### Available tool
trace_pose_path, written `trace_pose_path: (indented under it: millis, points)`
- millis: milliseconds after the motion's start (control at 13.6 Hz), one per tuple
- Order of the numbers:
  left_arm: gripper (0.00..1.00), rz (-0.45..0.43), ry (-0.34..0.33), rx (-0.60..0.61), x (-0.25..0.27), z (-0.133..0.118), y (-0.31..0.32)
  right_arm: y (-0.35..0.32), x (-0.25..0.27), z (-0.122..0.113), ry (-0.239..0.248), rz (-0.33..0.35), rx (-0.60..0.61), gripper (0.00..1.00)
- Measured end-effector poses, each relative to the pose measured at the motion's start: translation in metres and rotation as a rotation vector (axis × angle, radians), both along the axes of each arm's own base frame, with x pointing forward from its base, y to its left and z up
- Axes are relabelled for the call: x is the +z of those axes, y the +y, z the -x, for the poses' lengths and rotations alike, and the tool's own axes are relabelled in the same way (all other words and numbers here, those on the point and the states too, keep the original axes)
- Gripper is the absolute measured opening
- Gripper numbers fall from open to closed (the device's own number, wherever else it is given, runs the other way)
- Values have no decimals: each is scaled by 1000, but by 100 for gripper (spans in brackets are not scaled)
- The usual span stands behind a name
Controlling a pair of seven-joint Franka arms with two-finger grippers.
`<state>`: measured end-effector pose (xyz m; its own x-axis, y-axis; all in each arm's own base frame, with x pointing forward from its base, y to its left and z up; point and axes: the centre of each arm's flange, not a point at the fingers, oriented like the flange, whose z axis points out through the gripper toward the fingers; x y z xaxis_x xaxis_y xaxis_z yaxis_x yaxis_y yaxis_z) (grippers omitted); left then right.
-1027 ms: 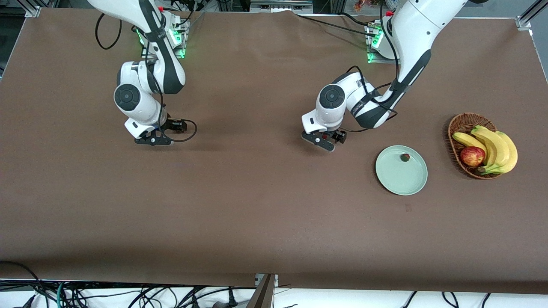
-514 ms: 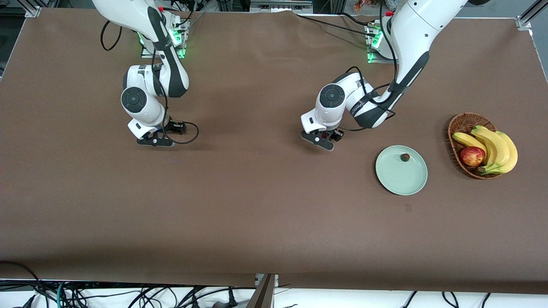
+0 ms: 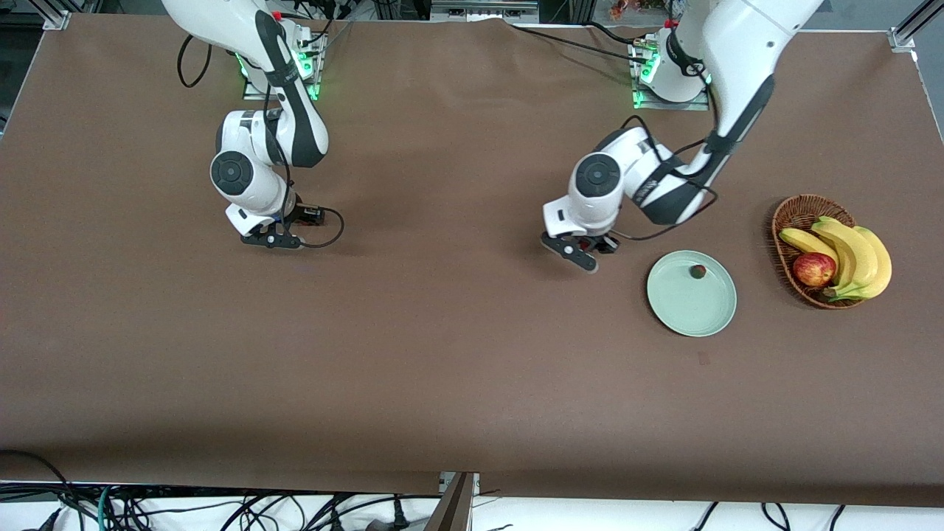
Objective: Collect all strawberries into plate
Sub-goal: 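Grasp the second strawberry with the left gripper while the right grasps the third, then place the strawberry on the plate while the right gripper lifts the third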
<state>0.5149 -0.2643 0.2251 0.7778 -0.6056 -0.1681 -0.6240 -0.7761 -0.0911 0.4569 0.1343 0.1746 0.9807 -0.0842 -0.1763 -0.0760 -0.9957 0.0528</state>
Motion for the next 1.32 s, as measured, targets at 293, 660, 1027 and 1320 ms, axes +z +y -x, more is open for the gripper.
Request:
trace_pose_path:
  millis: [293,660,1027,1320]
  points:
    - [32,-2,72,-159,33,-42,75,10,8,0,-9,-23,9,38]
    - [32,63,109,-362,59,-86,178,127,78,-43,-85,-175,-66,38]
    - [32,132,127,-510,52,-113,261,330,111,-63,-116,-297,-274,38]
    - [32,210,140,-561,12,-116,296,448,61,-42,-207,-478,-496,38]
